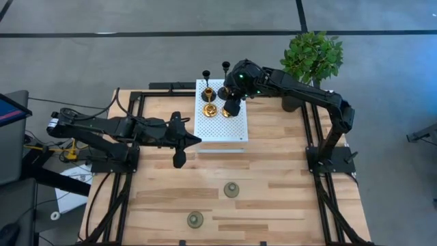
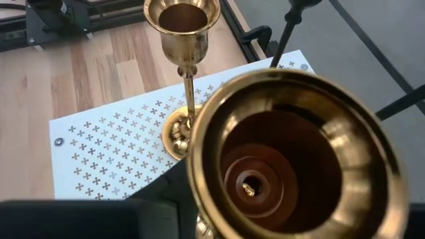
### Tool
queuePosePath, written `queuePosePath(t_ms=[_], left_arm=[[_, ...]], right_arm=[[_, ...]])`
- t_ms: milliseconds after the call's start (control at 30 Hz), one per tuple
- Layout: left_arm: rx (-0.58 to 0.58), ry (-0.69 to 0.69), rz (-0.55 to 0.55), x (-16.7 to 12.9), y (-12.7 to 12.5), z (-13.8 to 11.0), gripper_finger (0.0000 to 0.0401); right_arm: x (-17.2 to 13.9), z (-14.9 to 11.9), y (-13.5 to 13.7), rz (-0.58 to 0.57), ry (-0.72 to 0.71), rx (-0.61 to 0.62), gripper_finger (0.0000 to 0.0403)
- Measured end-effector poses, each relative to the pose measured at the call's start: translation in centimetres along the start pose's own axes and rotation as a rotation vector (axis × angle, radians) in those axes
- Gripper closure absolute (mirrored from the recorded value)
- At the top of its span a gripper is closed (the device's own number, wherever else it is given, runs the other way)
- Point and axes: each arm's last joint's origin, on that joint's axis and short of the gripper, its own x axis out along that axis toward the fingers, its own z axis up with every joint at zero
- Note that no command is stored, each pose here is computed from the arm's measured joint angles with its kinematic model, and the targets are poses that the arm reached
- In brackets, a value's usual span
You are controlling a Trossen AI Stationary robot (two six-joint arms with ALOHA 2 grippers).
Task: Pick & Place candle stick holders
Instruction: Put the gold candle holder aligned with the other gold candle holder on the shelf, then put the top green glass candle holder on the shelf
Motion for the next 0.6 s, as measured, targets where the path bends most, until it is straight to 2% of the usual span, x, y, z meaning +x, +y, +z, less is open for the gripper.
queuePosePath(t_ms=[367, 600], left_arm=[[0.000, 0.000, 0.000, 0.0, 0.0, 0.0, 0.0393], [0.000, 0.001, 0.000, 0.0, 0.0, 0.0, 0.0393]], right_arm=[[-2.3, -0.7, 0.1, 0.005, 0.050, -0.029, 0.0177], [-6.2, -1.4, 0.5, 0.016, 0.069, -0.038, 0.0170]])
